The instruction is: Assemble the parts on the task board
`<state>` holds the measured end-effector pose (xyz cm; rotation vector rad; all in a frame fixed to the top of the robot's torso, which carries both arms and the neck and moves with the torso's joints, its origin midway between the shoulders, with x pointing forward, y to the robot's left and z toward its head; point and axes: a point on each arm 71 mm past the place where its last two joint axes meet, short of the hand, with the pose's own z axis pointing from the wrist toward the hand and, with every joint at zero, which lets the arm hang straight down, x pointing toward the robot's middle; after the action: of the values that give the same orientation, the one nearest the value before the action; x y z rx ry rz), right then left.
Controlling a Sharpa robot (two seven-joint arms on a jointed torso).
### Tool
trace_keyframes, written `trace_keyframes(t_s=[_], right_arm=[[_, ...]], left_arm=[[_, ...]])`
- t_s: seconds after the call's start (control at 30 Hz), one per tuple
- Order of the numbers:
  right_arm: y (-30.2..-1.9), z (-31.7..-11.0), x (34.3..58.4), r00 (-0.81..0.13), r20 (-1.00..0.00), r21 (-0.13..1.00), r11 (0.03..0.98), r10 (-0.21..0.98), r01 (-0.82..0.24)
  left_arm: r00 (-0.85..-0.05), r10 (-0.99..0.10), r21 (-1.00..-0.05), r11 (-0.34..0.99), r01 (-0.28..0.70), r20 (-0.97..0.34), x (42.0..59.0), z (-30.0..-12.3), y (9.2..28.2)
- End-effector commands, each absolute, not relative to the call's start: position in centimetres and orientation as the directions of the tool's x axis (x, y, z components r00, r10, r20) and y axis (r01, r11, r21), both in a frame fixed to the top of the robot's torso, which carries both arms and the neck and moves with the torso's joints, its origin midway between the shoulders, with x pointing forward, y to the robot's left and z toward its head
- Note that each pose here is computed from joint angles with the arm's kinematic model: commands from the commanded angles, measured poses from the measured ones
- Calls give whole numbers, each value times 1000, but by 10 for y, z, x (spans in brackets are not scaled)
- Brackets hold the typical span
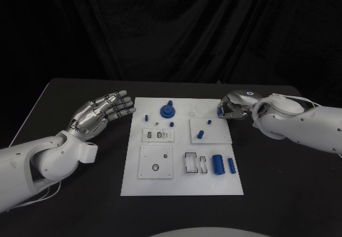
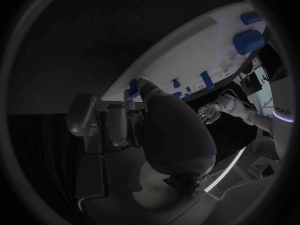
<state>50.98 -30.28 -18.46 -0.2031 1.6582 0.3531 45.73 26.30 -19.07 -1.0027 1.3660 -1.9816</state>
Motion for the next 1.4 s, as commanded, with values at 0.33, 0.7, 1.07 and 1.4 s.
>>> trace_keyframes(t_s=[0.33,0.7,1.07,1.4], right_arm=[[-294,-169,499,-5,-989,137,916,146,-377],[-221,-140,487,39,-985,119,833,166,-540],[-153,-143,477,-12,-990,115,743,142,-660],[-124,-164,476,-77,-995,97,734,61,-673]], left_arm=[[-589,-755,-917,-394,59,287,456,-188,266],[-588,-757,-918,-391,56,286,456,-189,265],[-588,-757,-920,-389,53,286,457,-190,265],[-591,-754,-920,-389,49,288,457,-190,263]])
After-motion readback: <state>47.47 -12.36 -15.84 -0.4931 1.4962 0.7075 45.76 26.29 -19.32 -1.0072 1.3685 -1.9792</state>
